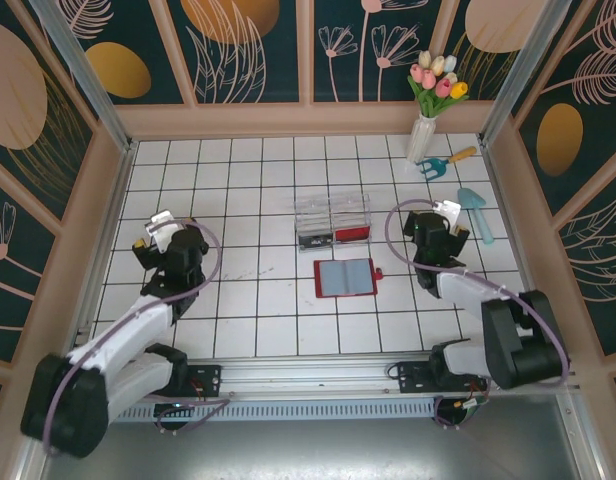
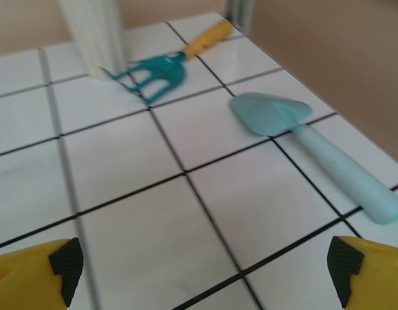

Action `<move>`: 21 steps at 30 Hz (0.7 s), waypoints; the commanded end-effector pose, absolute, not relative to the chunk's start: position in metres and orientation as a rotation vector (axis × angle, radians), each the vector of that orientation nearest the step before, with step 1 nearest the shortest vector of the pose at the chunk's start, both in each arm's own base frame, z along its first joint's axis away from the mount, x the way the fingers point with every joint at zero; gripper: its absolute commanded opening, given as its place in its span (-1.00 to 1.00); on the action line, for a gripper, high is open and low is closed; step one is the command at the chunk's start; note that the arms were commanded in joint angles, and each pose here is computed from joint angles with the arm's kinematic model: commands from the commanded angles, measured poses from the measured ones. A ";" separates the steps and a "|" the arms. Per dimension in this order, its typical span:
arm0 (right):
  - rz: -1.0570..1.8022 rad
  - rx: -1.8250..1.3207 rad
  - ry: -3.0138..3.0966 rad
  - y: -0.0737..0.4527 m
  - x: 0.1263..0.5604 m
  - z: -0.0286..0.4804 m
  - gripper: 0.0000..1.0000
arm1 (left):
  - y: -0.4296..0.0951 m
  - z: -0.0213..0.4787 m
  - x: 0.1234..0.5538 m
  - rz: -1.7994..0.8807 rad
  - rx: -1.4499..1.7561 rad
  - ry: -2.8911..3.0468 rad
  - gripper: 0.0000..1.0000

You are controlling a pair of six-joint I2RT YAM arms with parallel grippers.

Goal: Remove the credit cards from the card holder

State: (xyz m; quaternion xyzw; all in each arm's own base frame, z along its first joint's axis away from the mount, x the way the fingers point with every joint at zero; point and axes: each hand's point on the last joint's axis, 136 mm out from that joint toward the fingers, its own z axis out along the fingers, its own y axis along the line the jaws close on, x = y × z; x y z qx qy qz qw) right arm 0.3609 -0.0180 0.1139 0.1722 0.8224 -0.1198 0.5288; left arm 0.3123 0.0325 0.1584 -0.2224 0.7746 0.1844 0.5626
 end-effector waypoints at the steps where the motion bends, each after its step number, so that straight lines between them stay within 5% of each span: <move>1: -0.231 0.434 1.839 -0.033 0.377 0.136 0.98 | 0.039 0.159 0.340 0.405 -0.548 1.807 0.98; 10: 0.014 0.300 1.792 -0.037 0.386 0.126 0.98 | 0.089 0.133 0.357 0.434 -0.687 1.702 0.98; 21: 0.193 0.206 1.764 -0.034 0.387 0.127 0.98 | 0.045 0.143 0.378 0.176 -0.335 1.649 0.98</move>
